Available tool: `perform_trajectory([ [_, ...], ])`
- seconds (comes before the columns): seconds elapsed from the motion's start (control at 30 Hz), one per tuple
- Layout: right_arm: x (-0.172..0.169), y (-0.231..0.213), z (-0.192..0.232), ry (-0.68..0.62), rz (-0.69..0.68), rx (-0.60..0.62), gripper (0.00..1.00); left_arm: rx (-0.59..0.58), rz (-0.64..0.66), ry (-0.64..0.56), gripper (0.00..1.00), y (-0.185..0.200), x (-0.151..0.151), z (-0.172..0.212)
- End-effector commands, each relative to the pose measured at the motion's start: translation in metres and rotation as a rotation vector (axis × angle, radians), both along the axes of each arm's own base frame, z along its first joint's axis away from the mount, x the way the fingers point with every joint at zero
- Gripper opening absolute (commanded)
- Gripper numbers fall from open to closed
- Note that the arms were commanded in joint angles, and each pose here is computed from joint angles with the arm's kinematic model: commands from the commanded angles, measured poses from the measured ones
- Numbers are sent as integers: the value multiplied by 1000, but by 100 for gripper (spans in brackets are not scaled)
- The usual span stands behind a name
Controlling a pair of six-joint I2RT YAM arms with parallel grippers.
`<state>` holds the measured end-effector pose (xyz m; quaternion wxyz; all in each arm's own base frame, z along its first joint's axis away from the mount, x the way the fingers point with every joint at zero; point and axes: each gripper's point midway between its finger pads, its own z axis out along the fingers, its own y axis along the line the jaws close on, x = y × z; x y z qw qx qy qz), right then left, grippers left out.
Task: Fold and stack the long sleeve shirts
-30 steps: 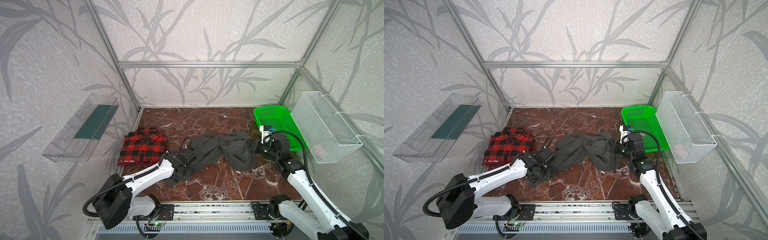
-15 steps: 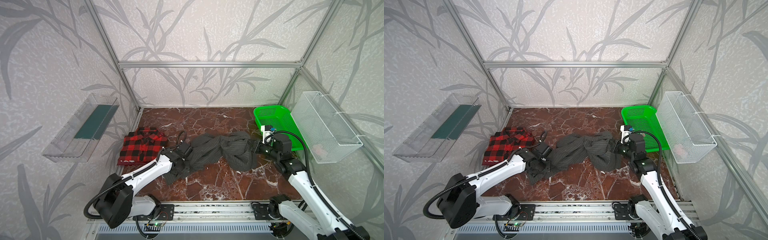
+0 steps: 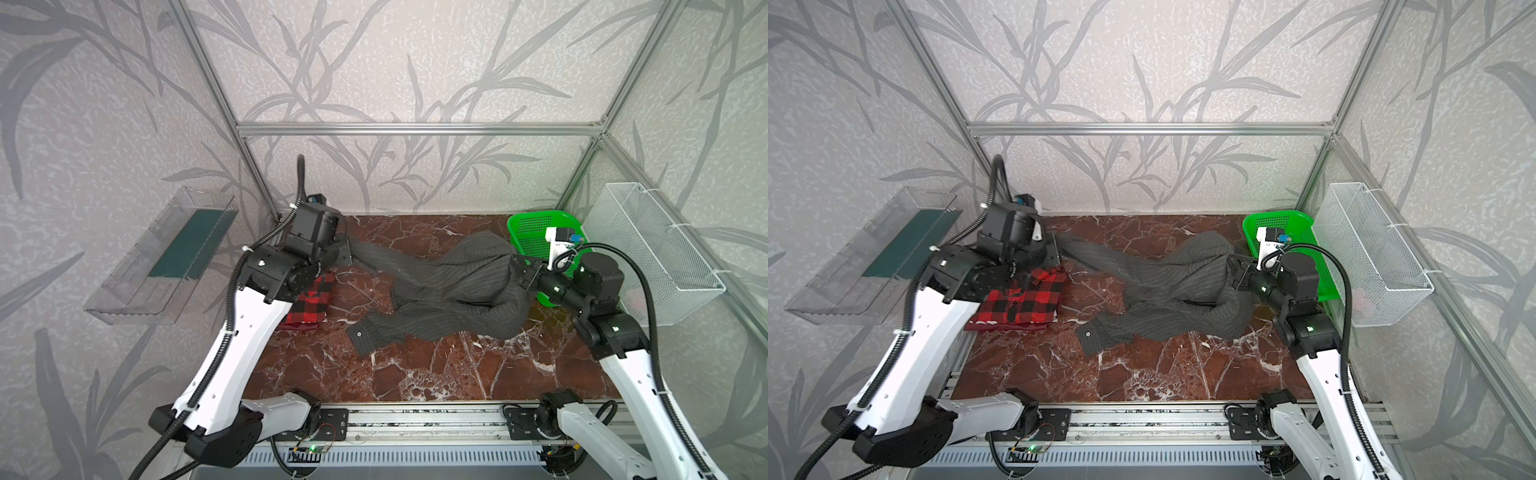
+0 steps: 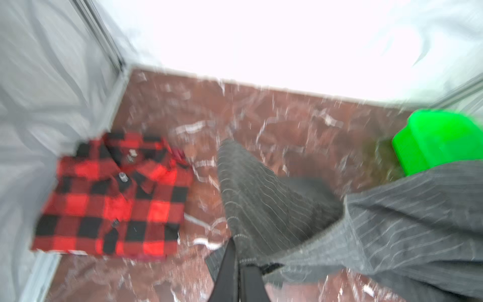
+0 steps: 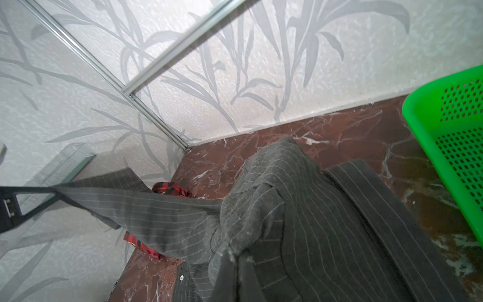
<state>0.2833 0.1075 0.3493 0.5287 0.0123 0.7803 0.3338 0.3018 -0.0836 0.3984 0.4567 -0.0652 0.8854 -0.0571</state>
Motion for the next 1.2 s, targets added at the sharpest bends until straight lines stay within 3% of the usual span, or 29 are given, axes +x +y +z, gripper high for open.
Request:
perform_trajectory([
  [0.0, -21, 3, 39, -92, 40, 4, 0, 118, 53, -34, 0, 30, -18, 35],
  [0.17, -48, 7, 82, -195, 97, 6, 0, 56, 61, -234, 0, 40, -37, 114],
  [0.27, -61, 13, 102, -221, 141, 35, 0, 34, 68, -317, 0, 44, -46, 136],
  [0.33, -61, 2, 100, -185, 69, 31, 0, 19, 45, -319, 0, 39, -44, 137],
  [0.5, -50, -6, 65, -60, 0, 45, 0, 16, -57, -208, 0, 2, -10, 100],
  [0.63, -38, -12, 17, 96, -62, 73, 0, 59, -132, -70, 0, -35, 29, 52],
  [0.83, -32, -30, -64, 302, -187, 17, 0, 157, -192, 76, 0, -76, 81, -11],
  [0.97, -33, -29, -85, 329, -153, -48, 32, 168, -262, 97, 0, -108, 90, -21],
  [1.17, -30, -8, -41, 142, -16, -109, 62, 138, -401, 68, 0, -158, 74, -3],
])
